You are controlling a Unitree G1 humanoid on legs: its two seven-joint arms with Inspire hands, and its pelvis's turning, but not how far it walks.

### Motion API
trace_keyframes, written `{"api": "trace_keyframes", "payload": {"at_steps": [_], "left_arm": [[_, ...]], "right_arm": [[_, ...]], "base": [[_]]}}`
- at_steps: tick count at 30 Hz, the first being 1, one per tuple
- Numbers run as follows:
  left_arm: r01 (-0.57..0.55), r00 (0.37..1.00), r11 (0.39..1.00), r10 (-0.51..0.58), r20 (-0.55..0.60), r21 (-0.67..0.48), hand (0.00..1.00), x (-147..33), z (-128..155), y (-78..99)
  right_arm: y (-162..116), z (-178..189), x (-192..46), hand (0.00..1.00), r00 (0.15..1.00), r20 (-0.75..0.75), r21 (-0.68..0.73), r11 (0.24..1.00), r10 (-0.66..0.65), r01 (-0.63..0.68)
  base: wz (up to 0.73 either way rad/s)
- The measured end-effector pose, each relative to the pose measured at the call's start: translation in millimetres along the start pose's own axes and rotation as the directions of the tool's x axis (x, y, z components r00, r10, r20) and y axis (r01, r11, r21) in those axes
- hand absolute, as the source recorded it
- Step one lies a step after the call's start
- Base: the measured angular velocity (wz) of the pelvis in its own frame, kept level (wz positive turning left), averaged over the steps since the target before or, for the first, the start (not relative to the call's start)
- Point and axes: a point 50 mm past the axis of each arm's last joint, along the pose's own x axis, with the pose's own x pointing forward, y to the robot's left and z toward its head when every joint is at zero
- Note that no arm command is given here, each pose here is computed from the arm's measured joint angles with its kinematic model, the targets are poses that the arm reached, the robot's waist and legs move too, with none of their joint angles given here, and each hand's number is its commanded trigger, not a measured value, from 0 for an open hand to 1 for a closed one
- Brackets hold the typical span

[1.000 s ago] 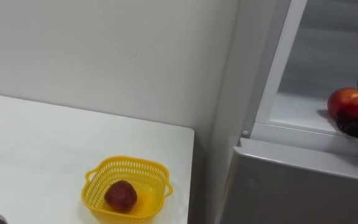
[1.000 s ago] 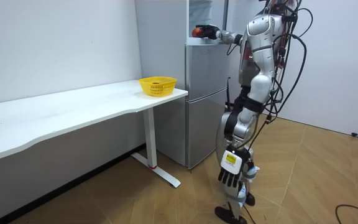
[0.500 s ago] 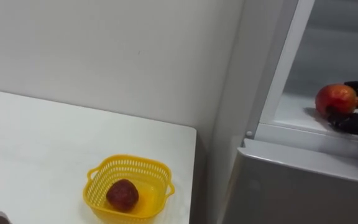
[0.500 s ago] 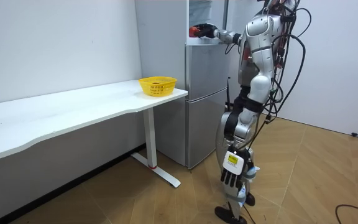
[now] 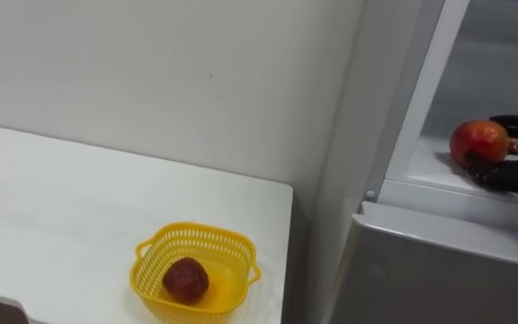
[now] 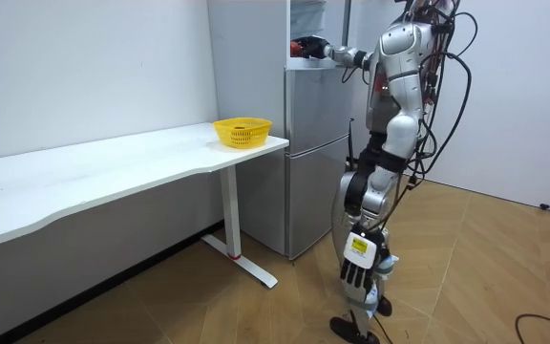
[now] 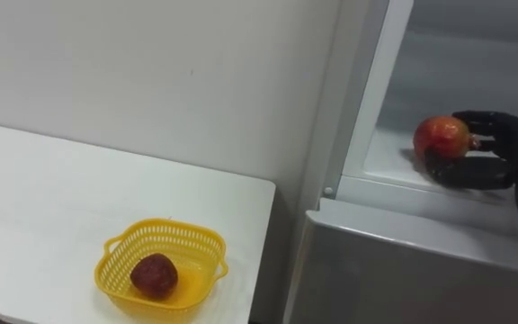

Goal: Retrieve from the upper fridge

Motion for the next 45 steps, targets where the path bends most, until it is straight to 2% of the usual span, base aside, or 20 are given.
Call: {"api": "trace_keyframes", "payload": {"at_steps": [3,12,22,27,34,39,45], "left_arm": [[-0.004,1.0,1.0,0.004,0.003,0.001,0.0,-0.1,0.6,0.3],[-0.032,0.999,0.999,0.032,0.042,0.007,0.0,0.5,9.4,2.5],[-0.047,0.998,0.998,0.045,0.04,0.048,0.0,1.4,10.4,-2.7],[-0.054,0.998,0.998,0.052,0.039,0.041,0.0,1.8,9.9,-6.6],[-0.045,0.998,0.998,0.043,0.053,0.037,0.0,2.2,10.7,-10.1],[-0.036,0.998,0.999,0.035,0.046,0.035,0.0,2.5,9.2,-11.6],[-0.031,0.996,0.998,0.026,0.088,0.046,0.0,3.0,18.3,-12.0]], "right_arm": [[0.5,2.8,0.0,1.0,1.0,0.012,0.006,1.0,-0.003,0.003],[10.0,42.6,-7.5,1.0,0.981,0.192,0.031,0.999,-0.029,0.024],[34.3,61.5,-36.5,1.0,0.938,0.345,0.024,1.0,-0.015,0.007],[35.8,89.6,-51.0,1.0,0.877,0.475,0.091,0.995,-0.074,0.035],[32.3,104.7,-64.9,1.0,0.821,0.552,0.155,0.985,-0.148,0.074],[35.2,116.0,-83.3,1.0,0.765,0.626,0.134,0.987,-0.152,0.086],[42.3,139.2,-106.2,1.0,0.623,0.77,0.08,0.99,-0.137,0.118]], "base": [[-0.03],[-0.02],[-0.01],[-0.11],[-0.05],[-0.04],[-0.04]]}}
